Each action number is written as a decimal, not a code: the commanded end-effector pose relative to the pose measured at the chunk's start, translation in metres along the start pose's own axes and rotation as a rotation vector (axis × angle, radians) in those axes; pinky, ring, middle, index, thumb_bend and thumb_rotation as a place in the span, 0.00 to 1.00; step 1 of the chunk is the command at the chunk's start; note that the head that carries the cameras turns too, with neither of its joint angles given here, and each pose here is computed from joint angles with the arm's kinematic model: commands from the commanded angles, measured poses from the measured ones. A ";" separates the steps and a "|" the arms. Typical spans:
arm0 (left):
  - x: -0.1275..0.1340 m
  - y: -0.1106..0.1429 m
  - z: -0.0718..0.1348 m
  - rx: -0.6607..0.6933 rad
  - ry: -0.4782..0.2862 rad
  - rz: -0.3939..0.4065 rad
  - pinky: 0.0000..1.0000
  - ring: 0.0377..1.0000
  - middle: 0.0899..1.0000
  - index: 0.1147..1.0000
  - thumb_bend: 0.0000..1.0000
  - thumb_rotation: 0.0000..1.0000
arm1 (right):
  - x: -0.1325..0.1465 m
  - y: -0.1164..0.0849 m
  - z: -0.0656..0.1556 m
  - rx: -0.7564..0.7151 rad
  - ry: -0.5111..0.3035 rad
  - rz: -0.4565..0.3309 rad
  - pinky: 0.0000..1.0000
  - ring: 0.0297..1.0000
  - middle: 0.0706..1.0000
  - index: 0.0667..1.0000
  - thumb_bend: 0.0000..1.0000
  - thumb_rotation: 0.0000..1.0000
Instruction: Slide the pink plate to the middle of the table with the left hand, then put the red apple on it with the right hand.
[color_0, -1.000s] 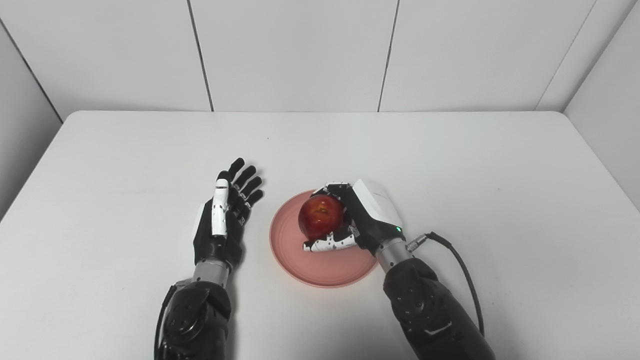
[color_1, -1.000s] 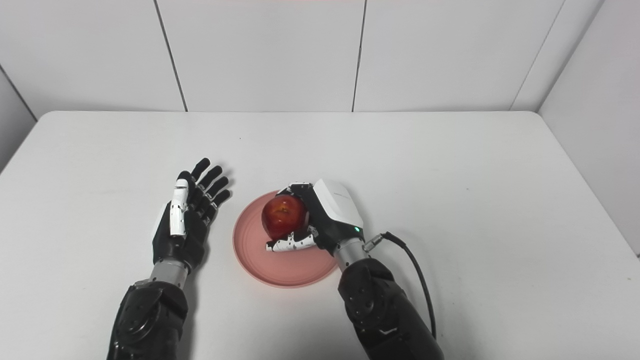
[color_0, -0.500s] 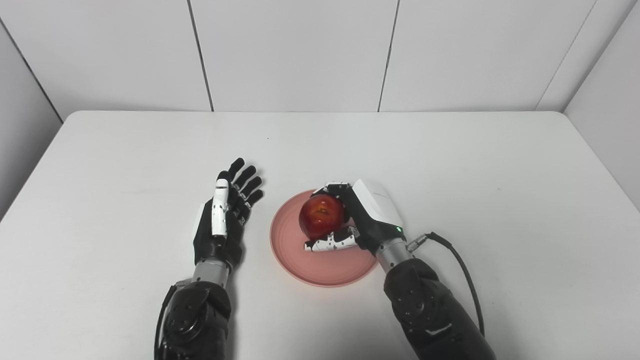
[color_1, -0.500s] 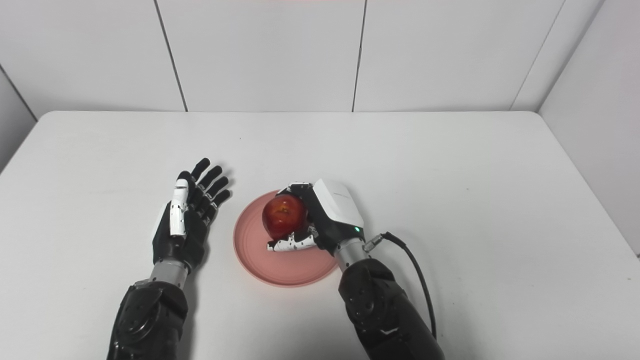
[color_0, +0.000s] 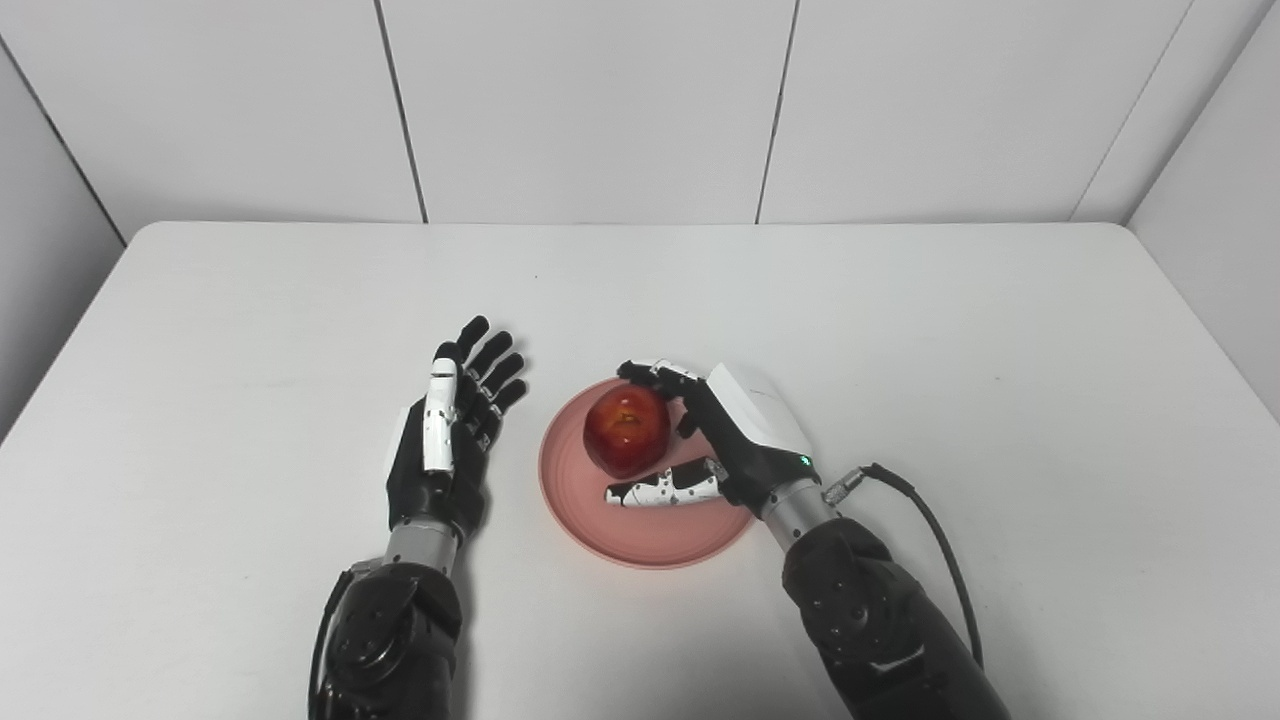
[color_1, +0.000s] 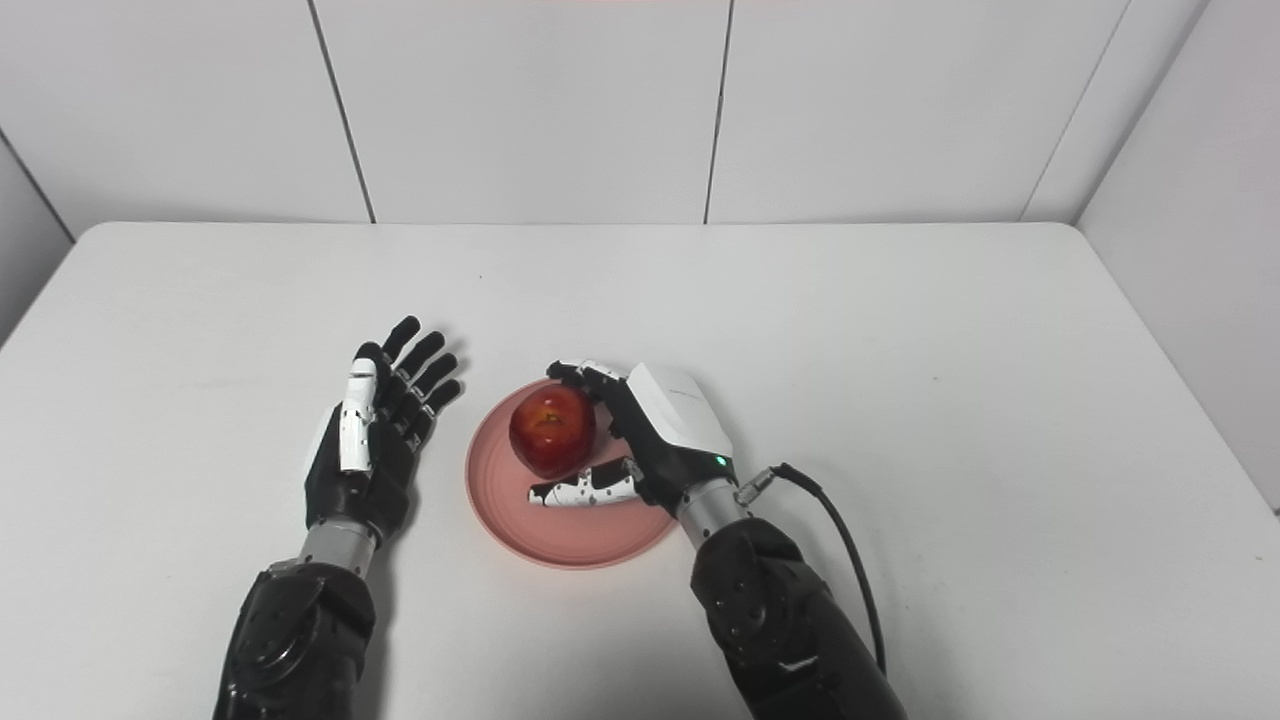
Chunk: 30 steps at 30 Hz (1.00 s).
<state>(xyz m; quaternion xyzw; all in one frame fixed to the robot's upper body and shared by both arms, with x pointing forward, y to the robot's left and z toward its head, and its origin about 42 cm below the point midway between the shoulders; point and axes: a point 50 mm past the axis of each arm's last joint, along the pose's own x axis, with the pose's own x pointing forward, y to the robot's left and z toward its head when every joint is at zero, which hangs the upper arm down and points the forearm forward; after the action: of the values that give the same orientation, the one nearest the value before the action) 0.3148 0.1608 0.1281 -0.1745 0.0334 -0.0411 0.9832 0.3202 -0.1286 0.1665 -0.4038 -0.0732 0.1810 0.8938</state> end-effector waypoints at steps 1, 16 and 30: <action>0.003 -0.003 0.003 -0.004 0.000 -0.004 0.88 0.87 0.88 0.87 0.37 1.00 | 0.002 -0.016 0.011 0.005 -0.060 -0.042 0.75 0.80 0.82 0.83 1.00 0.32; 0.004 -0.001 0.002 -0.002 -0.001 -0.008 0.88 0.87 0.87 0.87 0.37 1.00 | -0.004 -0.032 0.017 0.021 -0.085 -0.085 0.80 0.87 0.89 0.91 1.00 0.45; 0.005 0.000 0.001 -0.009 0.001 -0.008 0.88 0.87 0.87 0.87 0.37 1.00 | -0.014 -0.062 0.022 0.089 -0.140 -0.157 0.86 0.96 1.00 1.00 1.00 0.61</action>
<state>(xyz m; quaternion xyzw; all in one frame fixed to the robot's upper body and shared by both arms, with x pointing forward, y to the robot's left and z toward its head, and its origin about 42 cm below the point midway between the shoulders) 0.3154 0.1620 0.1279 -0.1760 0.0325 -0.0434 0.9829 0.3154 -0.1568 0.2066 -0.3535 -0.1163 0.1499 0.9160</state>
